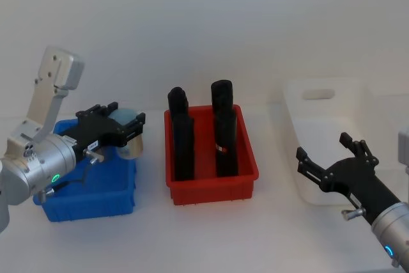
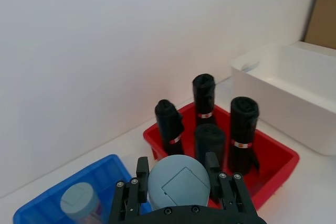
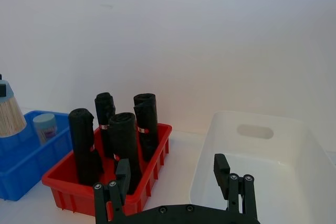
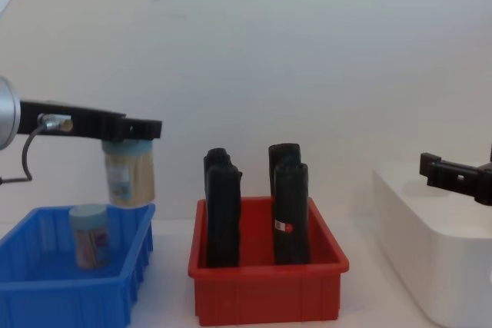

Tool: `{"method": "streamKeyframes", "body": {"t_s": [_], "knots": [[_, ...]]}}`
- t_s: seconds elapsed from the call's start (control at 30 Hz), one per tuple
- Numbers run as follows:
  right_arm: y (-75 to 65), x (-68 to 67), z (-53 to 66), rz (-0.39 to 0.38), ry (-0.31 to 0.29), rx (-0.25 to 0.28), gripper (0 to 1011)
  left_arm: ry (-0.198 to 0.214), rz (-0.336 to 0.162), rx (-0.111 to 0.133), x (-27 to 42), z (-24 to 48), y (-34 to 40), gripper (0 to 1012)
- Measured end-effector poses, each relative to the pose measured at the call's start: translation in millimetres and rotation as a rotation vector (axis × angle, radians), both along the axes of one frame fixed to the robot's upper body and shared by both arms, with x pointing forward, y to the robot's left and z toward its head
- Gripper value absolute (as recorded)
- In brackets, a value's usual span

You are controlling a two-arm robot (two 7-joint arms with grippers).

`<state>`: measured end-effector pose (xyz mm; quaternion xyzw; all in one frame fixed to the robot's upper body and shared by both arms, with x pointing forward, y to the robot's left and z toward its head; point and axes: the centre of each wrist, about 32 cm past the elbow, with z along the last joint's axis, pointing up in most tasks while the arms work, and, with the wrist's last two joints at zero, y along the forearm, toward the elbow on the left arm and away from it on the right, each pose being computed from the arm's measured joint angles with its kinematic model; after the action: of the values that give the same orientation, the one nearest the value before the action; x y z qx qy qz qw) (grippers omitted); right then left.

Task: Pick the cotton swabs from the blue box and place them into the white box.

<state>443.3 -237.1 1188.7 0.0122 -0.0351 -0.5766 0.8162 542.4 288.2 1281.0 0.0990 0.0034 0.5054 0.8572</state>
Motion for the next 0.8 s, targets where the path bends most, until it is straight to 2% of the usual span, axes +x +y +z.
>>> {"method": "streamKeyframes", "body": {"t_s": [0.07,0.1,0.3,0.53,0.8], "knots": [[0.0,0.0,0.0,0.0,0.0,0.0,1001,0.003,-0.032,0.001,-0.6,5.0,-1.0,659],[0.0,0.0,0.0,0.0,0.0,0.0,1001,0.003,-0.032,0.001,-0.6,5.0,-1.0,659],[0.0,0.0,0.0,0.0,0.0,0.0,1001,0.01,-0.134,0.002,-1.4,17.8,-6.1,659],[0.0,0.0,0.0,0.0,0.0,0.0,1001,0.018,-0.236,0.001,-0.7,25.7,-13.4,659],[0.0,0.0,0.0,0.0,0.0,0.0,1001,0.025,-0.305,0.0,-0.2,30.6,-19.6,659]]}}
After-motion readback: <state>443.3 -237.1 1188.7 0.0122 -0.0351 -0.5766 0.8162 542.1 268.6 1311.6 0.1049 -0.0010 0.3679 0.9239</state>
